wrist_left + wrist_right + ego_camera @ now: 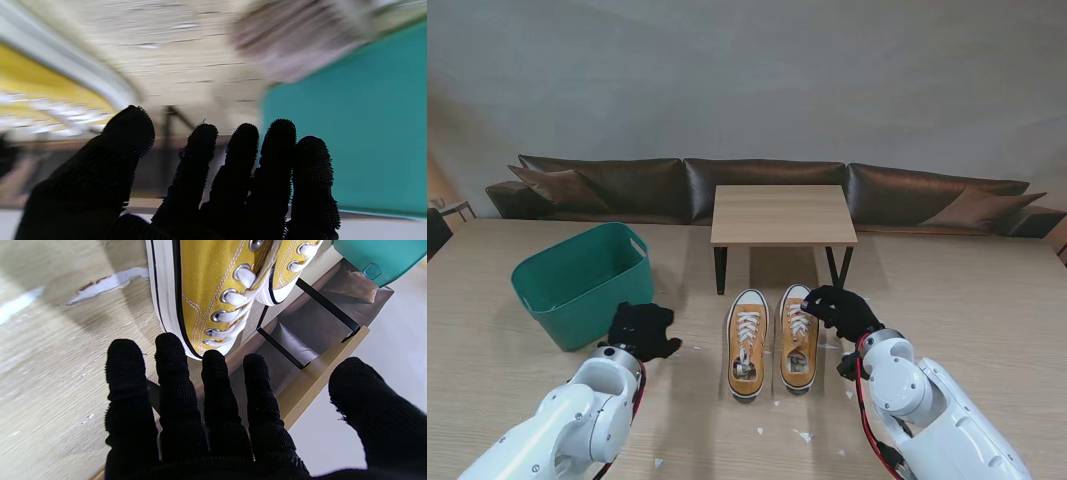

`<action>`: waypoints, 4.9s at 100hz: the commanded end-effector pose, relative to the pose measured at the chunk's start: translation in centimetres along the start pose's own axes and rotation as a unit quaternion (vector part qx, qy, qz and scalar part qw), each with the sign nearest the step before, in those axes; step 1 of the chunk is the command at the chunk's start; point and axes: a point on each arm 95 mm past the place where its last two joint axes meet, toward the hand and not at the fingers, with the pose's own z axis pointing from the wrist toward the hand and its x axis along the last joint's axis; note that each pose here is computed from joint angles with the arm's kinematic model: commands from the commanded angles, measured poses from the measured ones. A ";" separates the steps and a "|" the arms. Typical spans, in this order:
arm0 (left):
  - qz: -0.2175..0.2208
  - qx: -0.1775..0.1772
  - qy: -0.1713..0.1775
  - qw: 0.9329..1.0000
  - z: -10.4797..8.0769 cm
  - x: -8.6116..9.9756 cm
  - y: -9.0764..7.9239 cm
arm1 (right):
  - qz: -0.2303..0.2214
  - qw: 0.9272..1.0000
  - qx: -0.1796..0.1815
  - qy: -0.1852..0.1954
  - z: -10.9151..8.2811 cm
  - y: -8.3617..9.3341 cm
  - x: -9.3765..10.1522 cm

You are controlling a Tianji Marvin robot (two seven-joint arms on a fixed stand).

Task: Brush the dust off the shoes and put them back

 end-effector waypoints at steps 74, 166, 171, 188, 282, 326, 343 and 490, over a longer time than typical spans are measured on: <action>-0.128 -0.138 0.206 0.960 0.9 4.9 -0.5 | 0.007 1.000 0.005 -0.003 0.5 -0.4 0.0; -0.110 -0.159 0.162 0.968 2.6 5.5 5.2 | 0.010 1.000 0.013 -0.006 0.5 -0.8 -0.2; -0.109 -0.154 0.159 0.969 2.8 5.6 5.6 | 0.011 1.000 0.013 -0.006 0.5 -0.8 -0.2; -0.104 -0.137 0.149 0.974 3.2 5.5 6.8 | 0.010 1.000 0.014 -0.007 0.5 -0.9 -0.2; -0.193 -0.052 0.195 0.960 4.4 3.6 2.2 | 0.017 1.000 0.014 0.004 0.0 -1.3 0.1; -0.256 -0.076 0.246 0.932 5.6 2.3 -2.8 | -0.019 0.998 -0.012 0.059 -0.5 -0.5 3.3; -0.265 -0.078 0.265 0.924 5.9 2.1 -4.6 | -0.056 0.993 0.005 0.101 -0.2 -0.5 4.3; -0.270 -0.091 0.331 0.899 4.5 2.7 -10.7 | -0.041 0.975 -0.035 0.218 -4.9 -6.2 9.4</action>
